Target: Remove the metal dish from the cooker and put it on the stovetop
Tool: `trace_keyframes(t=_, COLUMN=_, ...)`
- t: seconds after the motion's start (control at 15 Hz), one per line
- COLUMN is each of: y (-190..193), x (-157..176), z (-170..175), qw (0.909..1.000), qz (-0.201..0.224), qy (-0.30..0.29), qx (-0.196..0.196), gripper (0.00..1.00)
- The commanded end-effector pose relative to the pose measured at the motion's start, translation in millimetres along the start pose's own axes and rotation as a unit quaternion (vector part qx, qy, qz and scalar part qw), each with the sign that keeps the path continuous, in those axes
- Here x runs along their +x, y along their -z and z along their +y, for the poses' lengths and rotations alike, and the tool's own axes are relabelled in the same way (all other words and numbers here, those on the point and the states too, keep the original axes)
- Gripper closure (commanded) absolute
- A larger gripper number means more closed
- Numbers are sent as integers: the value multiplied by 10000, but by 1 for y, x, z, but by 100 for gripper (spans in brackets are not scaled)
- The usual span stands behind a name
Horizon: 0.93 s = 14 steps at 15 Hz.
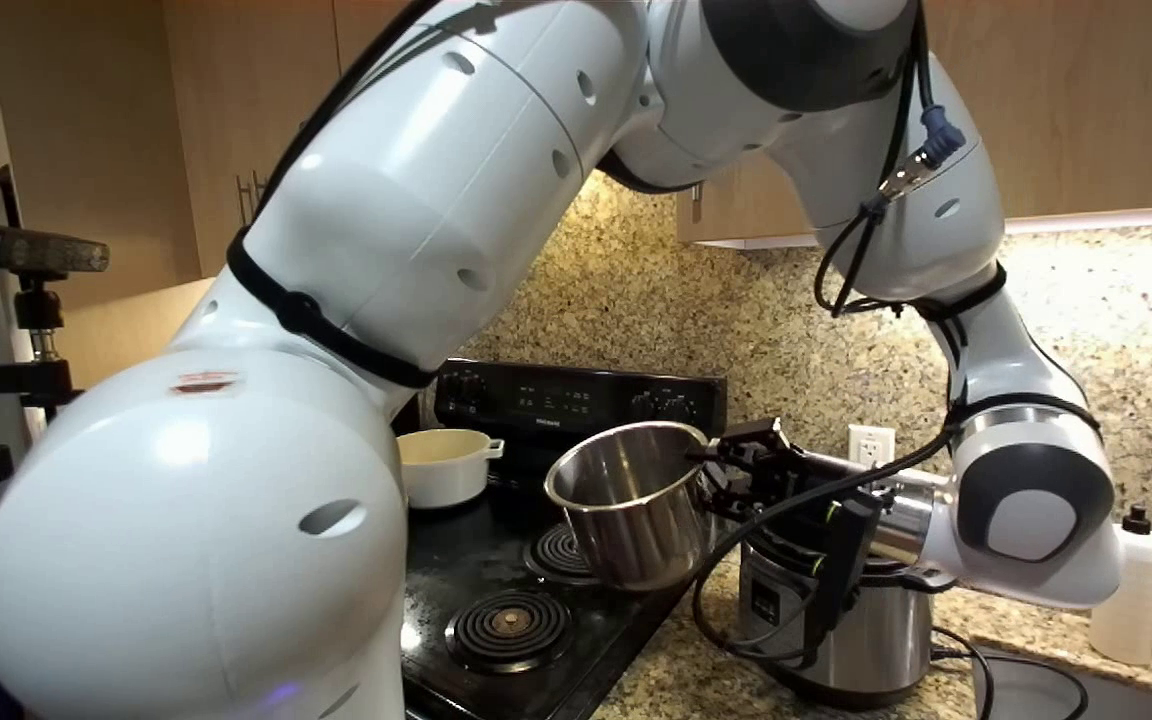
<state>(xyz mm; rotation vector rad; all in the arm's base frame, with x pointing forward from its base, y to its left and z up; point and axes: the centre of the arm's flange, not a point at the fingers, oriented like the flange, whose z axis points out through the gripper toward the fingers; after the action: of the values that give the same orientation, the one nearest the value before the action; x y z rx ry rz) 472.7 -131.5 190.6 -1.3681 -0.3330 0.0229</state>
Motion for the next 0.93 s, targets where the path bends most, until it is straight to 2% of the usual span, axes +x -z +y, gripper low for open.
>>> trace_keyframes(t=0.0, y=-24, x=-8, z=-1, qw=9955, qz=870, qy=-380, qx=-19, gripper=95)
trace_keyframes(t=0.33, y=-37, x=-41, z=18, qw=9848, qz=1475, qy=-886, qx=233, gripper=95)
trace_keyframes(t=0.6, y=-49, x=-51, z=24, qw=9810, qz=1561, qy=-1050, qx=475, gripper=95)
trace_keyframes(t=0.87, y=-59, x=-45, z=32, qw=9804, qz=1602, qy=-1065, qx=425, gripper=95)
